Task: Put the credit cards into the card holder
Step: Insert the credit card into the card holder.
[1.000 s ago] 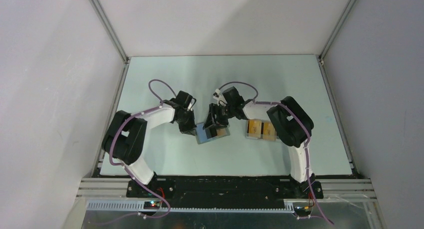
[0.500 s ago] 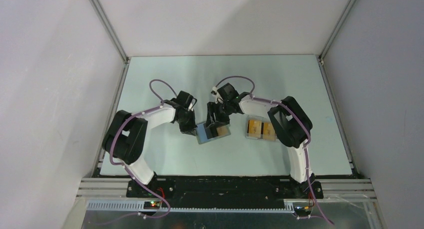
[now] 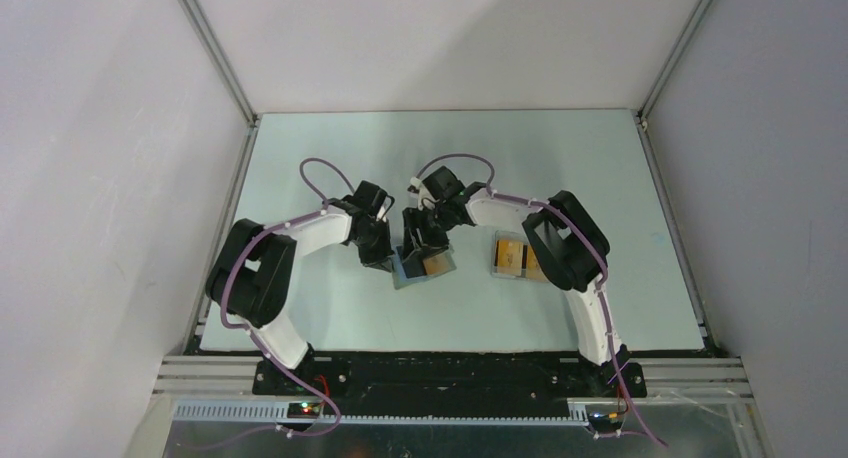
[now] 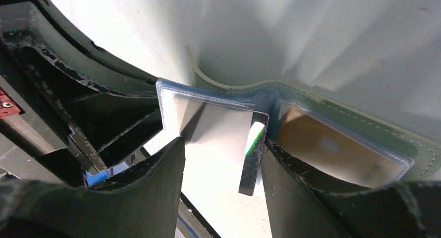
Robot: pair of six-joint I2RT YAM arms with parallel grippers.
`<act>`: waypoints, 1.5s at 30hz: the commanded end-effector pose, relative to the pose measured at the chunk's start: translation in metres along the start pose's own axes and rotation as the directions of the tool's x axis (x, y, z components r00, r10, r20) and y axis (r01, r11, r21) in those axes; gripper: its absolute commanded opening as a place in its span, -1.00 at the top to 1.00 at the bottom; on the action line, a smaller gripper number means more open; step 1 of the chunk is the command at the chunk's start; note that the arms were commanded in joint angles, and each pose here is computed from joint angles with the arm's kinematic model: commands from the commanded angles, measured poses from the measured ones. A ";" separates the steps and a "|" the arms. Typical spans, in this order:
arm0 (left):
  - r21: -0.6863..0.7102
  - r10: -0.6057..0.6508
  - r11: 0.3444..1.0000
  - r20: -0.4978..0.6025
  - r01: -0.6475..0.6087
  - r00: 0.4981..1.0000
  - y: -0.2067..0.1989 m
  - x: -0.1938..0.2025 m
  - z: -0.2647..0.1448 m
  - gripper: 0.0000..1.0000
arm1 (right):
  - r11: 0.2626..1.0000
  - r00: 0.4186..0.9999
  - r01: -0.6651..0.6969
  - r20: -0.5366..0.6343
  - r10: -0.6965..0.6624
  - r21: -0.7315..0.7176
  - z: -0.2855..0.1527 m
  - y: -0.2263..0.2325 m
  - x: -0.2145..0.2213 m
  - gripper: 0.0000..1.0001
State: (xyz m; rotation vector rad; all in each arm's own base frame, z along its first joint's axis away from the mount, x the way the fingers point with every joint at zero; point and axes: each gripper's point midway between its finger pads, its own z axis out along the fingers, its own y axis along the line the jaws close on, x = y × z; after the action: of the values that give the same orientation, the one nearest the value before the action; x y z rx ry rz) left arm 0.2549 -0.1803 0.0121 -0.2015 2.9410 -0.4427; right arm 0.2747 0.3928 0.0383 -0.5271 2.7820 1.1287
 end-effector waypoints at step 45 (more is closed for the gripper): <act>0.240 -0.102 0.967 0.055 0.087 0.993 -0.007 -0.012 -0.035 0.23 | 0.997 0.995 -0.074 -0.073 0.072 -0.032 0.001 0.019 0.010 0.27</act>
State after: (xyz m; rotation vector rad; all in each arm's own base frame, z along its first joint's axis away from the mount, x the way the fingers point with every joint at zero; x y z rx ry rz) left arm 0.2565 -0.1706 0.0470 -0.3151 2.8162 -0.7236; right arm 0.2546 0.3988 0.0492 -0.4802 2.8488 1.2591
